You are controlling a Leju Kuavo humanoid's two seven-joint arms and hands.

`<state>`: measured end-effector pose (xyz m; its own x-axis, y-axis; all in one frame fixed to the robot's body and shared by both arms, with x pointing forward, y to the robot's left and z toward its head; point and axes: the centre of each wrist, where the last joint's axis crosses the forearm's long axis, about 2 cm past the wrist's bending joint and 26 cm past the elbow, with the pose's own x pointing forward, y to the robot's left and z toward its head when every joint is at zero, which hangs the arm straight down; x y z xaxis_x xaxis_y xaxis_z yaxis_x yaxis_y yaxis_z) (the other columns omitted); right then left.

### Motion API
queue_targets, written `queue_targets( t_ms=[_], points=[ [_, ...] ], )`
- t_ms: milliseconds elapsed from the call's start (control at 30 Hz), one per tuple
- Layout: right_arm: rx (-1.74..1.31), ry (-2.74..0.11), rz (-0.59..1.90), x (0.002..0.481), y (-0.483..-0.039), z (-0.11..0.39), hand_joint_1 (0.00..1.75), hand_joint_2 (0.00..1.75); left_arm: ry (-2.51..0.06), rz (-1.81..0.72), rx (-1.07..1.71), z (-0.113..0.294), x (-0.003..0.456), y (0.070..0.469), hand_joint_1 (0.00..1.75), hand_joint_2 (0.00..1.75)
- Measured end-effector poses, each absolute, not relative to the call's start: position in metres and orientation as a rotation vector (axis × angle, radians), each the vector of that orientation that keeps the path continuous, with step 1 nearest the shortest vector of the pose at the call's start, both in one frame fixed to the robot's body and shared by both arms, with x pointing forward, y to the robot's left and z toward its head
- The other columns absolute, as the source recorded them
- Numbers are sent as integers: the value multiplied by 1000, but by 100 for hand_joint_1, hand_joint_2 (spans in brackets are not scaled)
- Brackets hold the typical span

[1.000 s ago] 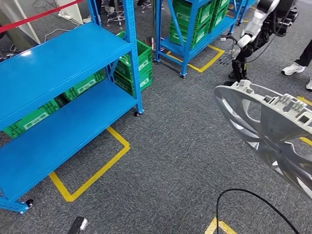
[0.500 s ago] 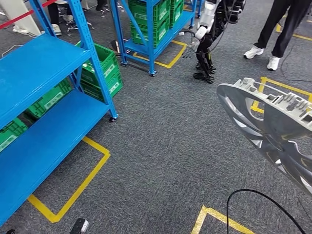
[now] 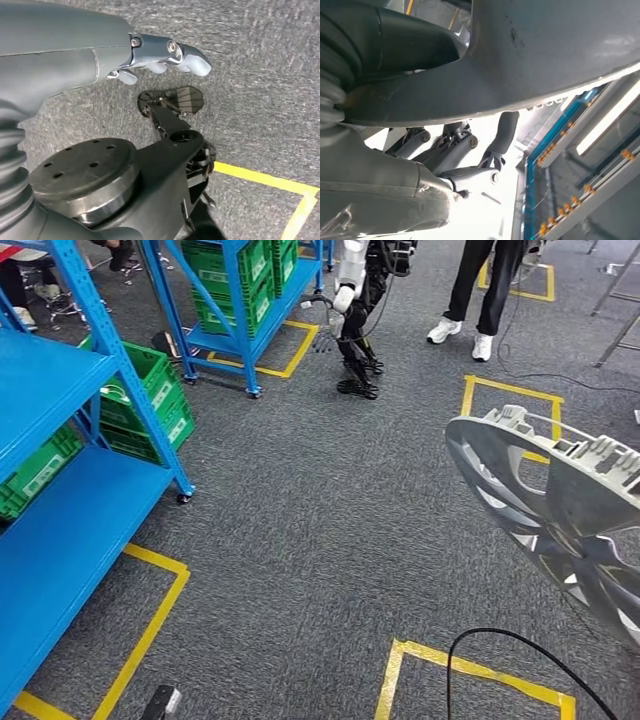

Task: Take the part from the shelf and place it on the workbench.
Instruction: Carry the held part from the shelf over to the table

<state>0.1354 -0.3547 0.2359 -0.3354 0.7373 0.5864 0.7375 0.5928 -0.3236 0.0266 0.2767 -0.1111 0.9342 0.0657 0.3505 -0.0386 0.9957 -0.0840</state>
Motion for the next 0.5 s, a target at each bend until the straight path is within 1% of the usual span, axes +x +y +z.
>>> queue_targets(
  t_ms=[233, 500],
  points=[
    [-1163, -2100, -21, 133, -357, 234, 175, 175, -368, 53, -70, -111, 32, 274, 0, 175],
    [-1166, -2097, -24, 132, -359, 234, 175, 175, -358, 54, -72, -111, 28, 273, 0, 175]
  ],
)
